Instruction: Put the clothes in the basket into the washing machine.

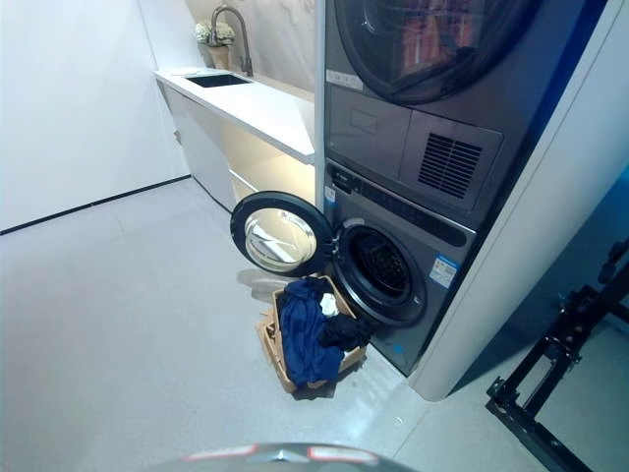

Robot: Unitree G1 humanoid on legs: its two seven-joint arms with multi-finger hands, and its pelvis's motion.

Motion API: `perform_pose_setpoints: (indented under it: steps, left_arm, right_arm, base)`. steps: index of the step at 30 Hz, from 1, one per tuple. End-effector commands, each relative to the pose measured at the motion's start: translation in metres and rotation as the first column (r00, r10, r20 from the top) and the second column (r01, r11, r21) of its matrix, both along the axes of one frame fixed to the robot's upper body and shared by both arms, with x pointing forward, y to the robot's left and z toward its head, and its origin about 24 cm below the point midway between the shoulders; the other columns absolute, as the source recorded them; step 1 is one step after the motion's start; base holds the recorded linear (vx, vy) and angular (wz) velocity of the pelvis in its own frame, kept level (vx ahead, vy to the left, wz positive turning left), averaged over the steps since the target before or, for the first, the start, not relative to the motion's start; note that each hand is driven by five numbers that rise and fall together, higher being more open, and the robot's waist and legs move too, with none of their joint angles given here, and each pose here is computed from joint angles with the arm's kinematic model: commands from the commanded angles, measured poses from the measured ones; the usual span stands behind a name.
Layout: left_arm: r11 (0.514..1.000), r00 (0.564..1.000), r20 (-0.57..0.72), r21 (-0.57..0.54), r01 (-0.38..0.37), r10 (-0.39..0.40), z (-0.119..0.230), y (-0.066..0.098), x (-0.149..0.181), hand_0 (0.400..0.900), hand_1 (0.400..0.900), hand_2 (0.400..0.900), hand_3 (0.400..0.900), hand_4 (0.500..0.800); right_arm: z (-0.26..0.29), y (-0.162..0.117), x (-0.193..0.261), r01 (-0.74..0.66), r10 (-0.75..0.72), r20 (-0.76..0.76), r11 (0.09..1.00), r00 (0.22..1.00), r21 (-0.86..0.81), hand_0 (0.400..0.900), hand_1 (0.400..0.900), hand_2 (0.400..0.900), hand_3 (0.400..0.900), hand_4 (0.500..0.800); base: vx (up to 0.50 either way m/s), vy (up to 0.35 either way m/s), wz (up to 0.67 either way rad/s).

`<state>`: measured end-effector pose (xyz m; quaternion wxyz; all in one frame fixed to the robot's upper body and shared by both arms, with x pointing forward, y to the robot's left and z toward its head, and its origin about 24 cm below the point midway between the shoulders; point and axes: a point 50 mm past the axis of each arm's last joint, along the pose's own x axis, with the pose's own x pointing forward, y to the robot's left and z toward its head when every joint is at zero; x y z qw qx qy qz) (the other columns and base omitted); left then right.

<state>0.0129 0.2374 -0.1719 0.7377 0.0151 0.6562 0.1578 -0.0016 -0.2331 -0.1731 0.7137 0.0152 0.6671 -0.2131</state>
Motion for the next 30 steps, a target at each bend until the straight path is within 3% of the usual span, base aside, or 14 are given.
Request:
perform_pose_setpoints:
  steps: [1, 10, 16, 30]
  left_arm:
    - [1.0, 0.999, 0.044, -0.019, -0.009, 0.01, -0.001, -0.01, 0.029, 0.9, 0.9, 0.9, 0.9, 0.8]
    - [0.998, 0.988, 0.137, -0.025, -0.063, 0.066, 0.003, -0.01, 0.056, 0.9, 0.9, 0.9, 0.9, 0.8]
    - [0.997, 0.983, 0.166, -0.045, -0.07, 0.077, 0.002, -0.019, 0.064, 0.9, 0.9, 0.9, 0.9, 0.8]
    - [0.985, 0.963, 0.209, -0.058, -0.163, 0.171, 0.003, -0.021, 0.068, 0.9, 0.9, 0.9, 0.9, 0.8]
  right_arm:
    - [0.009, -0.025, 0.05, -0.013, 0.022, 0.124, 0.997, 0.992, -0.074, 0.9, 0.9, 0.9, 0.9, 0.8]
    - [0.016, -0.038, 0.07, 0.021, 0.001, 0.189, 0.993, 0.982, -0.115, 0.9, 0.9, 0.9, 0.9, 0.8]
    - [0.023, -0.054, 0.079, 0.021, 0.016, 0.214, 0.986, 0.977, -0.168, 0.9, 0.9, 0.9, 0.9, 0.8]
    - [0.029, -0.058, 0.097, -0.014, 0.063, 0.244, 0.98, 0.968, -0.198, 0.9, 0.9, 0.9, 0.9, 0.8]
  base:
    - [-0.159, -0.106, -0.03]
    - [-0.073, -0.212, 0.04]
    - [0.004, -0.126, 0.02]
    - [0.202, 0.063, -0.16]
